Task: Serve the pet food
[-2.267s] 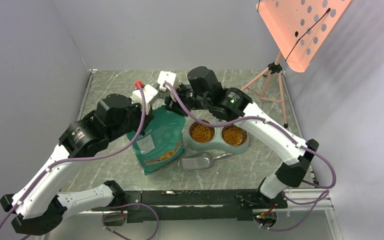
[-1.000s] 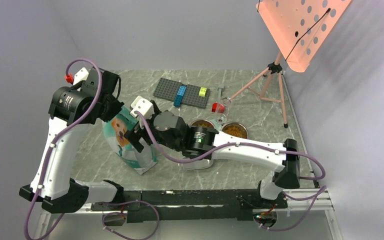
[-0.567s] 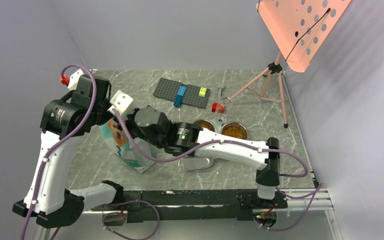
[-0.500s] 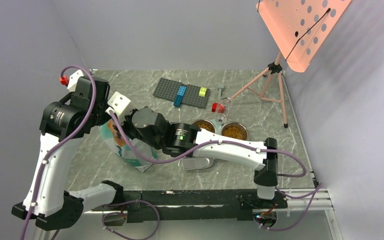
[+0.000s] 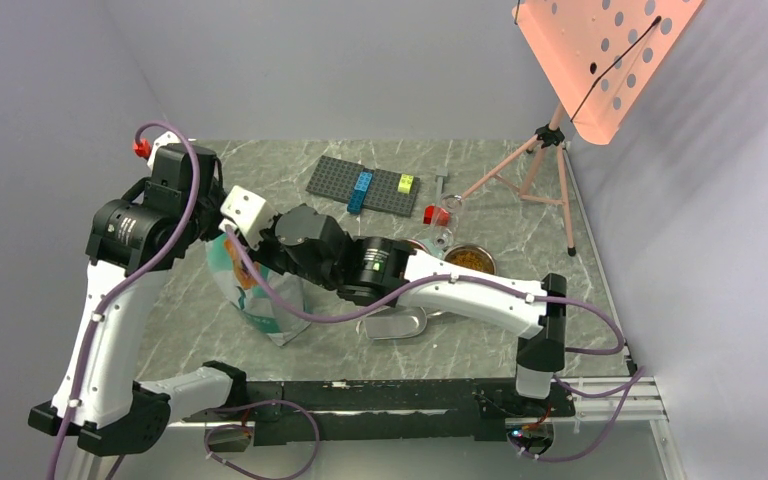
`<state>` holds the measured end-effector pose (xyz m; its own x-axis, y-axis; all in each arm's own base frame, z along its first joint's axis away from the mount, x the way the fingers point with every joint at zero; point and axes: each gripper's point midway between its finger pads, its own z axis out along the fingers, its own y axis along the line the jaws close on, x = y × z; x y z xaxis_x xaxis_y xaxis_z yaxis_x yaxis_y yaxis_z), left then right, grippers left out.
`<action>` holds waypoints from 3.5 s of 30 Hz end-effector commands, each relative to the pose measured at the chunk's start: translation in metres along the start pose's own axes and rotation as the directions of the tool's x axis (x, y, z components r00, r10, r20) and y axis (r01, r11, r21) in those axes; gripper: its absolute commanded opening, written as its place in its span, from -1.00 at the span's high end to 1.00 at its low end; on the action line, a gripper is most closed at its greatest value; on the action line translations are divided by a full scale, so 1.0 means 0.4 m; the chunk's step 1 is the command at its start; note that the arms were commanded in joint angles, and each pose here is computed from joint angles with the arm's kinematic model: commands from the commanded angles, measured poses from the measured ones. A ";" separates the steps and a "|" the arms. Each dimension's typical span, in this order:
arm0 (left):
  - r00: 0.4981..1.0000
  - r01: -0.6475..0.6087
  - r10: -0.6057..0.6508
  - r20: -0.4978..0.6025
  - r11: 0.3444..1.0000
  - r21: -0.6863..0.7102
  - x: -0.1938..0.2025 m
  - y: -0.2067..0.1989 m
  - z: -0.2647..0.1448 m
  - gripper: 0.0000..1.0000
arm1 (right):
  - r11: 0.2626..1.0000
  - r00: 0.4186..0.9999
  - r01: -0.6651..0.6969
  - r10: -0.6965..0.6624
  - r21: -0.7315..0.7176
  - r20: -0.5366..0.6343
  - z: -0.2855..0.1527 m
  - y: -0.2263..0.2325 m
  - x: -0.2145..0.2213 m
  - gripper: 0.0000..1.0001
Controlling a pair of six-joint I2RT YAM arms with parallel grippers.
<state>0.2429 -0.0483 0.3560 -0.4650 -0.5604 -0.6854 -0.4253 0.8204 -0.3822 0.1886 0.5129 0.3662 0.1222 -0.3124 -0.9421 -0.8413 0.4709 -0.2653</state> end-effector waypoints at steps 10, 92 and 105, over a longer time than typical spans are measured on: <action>0.901 0.189 -0.227 0.371 0.973 0.137 -0.269 -0.071 -0.058 0.90 | 0.992 0.999 0.018 -0.021 -0.123 -0.024 -0.175 -0.028 -0.028 1.00; 0.972 0.176 -0.178 -0.155 0.984 -0.025 0.009 -0.039 -0.013 1.00 | 0.984 0.987 0.012 -0.041 -0.180 -0.155 -0.171 -0.206 0.009 0.95; 0.929 0.365 -0.362 -0.075 0.930 0.029 -0.037 -0.007 -0.067 1.00 | 0.955 0.994 0.100 -0.110 -0.278 -0.018 -0.041 -0.043 -0.077 -0.44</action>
<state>0.2294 -0.0352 0.3585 -0.4059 -0.7621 -0.5044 -0.6019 0.6382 -0.4799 0.1919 0.4841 0.3905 0.1334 -0.4199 -0.8977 -0.9526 0.1955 -0.2330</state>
